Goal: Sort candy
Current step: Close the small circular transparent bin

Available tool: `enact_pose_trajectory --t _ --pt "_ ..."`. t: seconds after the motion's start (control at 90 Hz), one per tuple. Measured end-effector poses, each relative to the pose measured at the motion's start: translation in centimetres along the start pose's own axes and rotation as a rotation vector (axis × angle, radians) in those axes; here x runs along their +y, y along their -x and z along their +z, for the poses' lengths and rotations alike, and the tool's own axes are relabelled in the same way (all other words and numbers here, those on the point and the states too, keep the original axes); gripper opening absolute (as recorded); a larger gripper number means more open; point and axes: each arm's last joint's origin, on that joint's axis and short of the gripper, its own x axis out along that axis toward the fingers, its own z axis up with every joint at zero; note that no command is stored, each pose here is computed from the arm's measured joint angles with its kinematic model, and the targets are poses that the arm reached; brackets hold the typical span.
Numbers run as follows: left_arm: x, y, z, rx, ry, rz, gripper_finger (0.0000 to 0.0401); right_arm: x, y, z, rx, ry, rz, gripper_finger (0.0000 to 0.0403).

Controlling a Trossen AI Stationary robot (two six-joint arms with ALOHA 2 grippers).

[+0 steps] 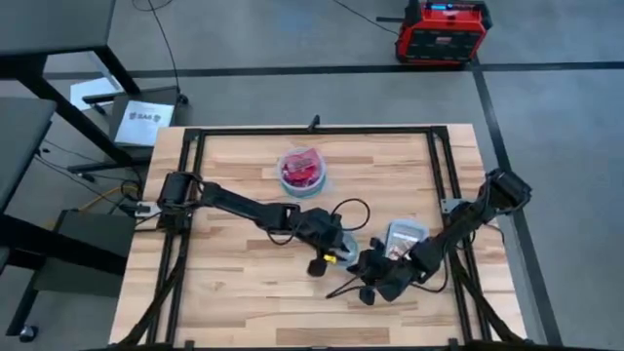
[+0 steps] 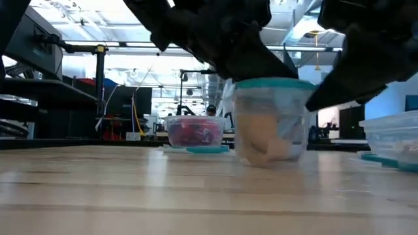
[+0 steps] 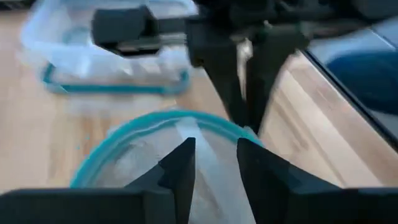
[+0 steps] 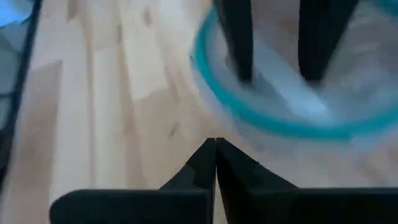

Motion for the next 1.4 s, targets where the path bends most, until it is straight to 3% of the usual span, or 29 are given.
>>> enact_pose_trajectory --t 0.267,0.444,0.689,0.9,1.089,1.4 --pt "-0.4 4.6 3.7 -0.064 -0.046 0.110 0.0107 0.0 -0.2 0.4 0.112 -0.078 0.133 0.0018" --pt "-0.9 8.2 5.0 -0.010 -0.031 0.174 0.0107 0.6 -0.1 2.0 0.072 -0.046 0.171 0.0089" --pt "-1.4 11.9 5.4 0.087 0.006 0.252 0.0107 1.7 0.4 5.4 0.013 0.131 0.187 0.0185" --pt "-1.5 12.7 4.8 0.161 0.010 0.280 0.0107 0.9 2.1 9.2 0.025 0.238 0.107 0.0209" --pt "-1.5 12.4 2.4 0.194 0.026 0.280 0.0107 -2.2 2.7 10.4 0.074 0.266 -0.078 0.0202" --pt "-2.3 15.1 -2.8 -0.039 0.173 0.286 0.0107 -6.9 1.9 10.8 0.142 0.226 -0.295 0.0196"
